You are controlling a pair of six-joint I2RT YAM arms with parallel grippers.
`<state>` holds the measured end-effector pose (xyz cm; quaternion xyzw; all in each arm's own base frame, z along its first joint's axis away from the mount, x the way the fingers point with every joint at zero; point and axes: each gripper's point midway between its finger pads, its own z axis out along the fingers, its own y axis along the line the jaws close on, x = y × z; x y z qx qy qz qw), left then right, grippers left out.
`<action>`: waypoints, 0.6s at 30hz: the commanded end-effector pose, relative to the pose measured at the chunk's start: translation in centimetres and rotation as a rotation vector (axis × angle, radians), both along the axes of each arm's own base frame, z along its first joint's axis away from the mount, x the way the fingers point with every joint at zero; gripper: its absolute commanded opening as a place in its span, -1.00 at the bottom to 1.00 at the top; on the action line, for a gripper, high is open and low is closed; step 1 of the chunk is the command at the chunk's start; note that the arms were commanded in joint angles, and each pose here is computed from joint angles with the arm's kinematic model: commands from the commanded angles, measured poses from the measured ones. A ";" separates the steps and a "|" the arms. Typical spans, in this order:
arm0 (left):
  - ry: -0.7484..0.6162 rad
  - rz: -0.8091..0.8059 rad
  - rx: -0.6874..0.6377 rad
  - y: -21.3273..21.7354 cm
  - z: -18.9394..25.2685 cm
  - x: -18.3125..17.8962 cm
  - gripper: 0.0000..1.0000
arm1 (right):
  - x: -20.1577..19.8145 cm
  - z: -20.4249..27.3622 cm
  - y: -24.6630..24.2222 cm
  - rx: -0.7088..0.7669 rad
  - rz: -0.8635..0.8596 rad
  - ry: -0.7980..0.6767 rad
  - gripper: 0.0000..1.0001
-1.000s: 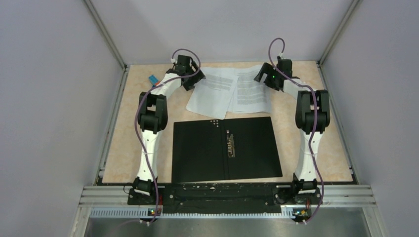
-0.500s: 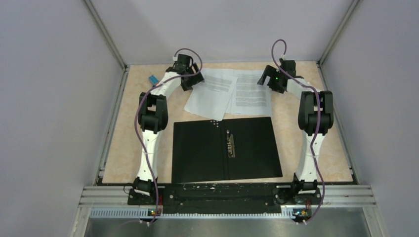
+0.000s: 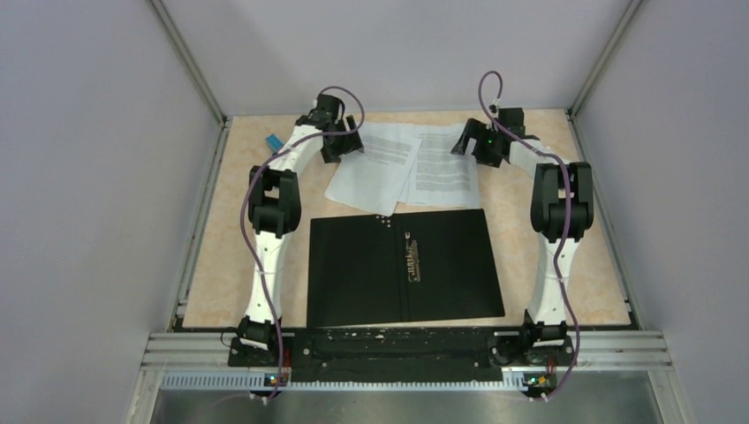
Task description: Put the files into the folder
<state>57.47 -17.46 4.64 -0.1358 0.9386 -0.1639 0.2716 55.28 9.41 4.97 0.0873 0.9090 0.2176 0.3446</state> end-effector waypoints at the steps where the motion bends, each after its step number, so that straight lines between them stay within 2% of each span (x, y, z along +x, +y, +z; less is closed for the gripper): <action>1: 0.104 -0.036 0.003 -0.5 -3.0 -1.8 0.61 | -3.7 -2.8 5.5 0.151 0.147 0.157 0.97; 7: 0.120 -0.042 -0.012 -0.9 -3.8 -2.0 0.55 | -3.4 -0.9 7.8 0.280 0.209 0.124 0.97; 13: 0.123 -0.040 -0.018 -1.0 -3.9 -2.1 0.48 | -3.0 0.1 9.0 0.316 0.231 0.114 0.95; 18: 0.121 -0.046 -0.024 -1.1 -3.7 -2.1 0.46 | -2.7 0.7 8.8 0.307 0.218 0.097 0.63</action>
